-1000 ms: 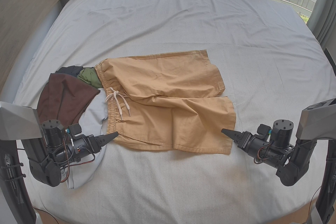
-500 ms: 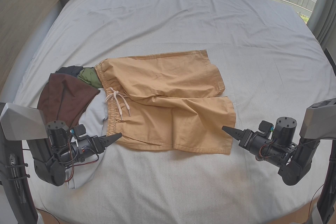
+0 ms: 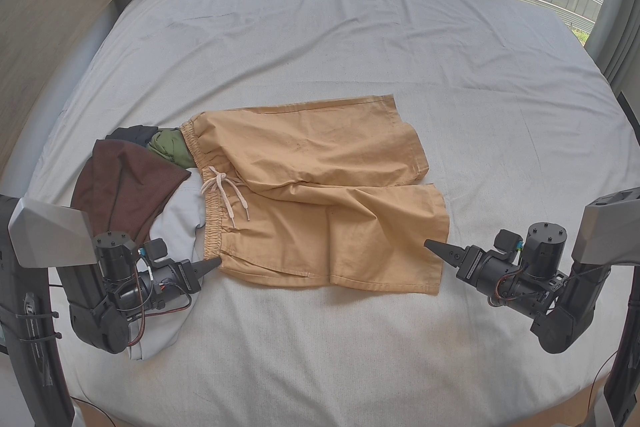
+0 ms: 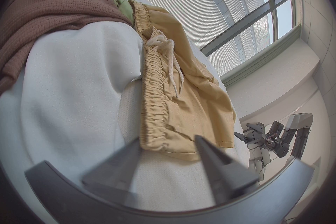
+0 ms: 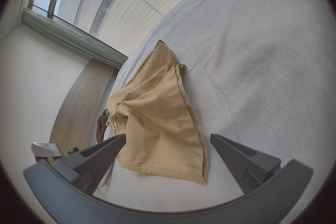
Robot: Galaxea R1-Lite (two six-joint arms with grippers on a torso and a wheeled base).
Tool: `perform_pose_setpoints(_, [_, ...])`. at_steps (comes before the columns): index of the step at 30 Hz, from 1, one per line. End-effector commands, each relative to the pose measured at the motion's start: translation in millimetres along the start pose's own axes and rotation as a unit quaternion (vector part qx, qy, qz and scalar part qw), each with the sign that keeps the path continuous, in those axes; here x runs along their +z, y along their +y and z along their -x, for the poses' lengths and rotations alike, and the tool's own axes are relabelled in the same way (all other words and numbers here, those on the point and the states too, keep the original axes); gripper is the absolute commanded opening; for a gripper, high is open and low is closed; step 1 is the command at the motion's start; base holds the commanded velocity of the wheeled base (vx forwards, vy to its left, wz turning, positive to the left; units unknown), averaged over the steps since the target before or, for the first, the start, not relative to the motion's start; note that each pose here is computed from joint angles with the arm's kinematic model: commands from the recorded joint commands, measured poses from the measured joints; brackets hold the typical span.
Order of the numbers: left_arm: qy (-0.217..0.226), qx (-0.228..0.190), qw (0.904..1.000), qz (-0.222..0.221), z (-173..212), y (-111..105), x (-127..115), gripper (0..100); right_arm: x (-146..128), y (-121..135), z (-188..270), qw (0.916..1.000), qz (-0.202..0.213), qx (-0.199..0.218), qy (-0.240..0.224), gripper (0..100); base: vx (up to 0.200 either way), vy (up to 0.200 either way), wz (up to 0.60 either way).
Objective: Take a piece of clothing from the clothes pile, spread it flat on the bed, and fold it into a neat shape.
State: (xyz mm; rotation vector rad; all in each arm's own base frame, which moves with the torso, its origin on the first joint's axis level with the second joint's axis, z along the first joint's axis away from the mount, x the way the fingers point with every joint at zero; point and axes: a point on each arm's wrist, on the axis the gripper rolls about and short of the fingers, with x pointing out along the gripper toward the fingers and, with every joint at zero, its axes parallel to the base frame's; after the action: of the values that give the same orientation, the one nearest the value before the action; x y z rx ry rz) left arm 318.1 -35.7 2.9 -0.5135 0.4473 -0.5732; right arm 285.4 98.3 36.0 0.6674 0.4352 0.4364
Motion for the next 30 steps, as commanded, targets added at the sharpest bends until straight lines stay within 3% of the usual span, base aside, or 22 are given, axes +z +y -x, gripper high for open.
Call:
perform_pose_setpoints(1, [0.0,0.002,1.0,0.001,-1,3,-1,0,-1,0,0,1.0,0.0,-0.001,0.001,100,0.0,0.0,0.0])
perform_pose_setpoints(17, [-0.011,-0.004,0.9999,-0.007,9,-8,8,0,-39,-24,6,0.9946,0.031,-0.04,0.091,100,0.0,0.0,0.0])
perform_pose_setpoints(30, [-0.012,-0.003,0.9999,-0.008,9,-8,8,0,-47,-17,-7,0.995,0.022,-0.024,0.095,100,0.0,0.0,0.0])
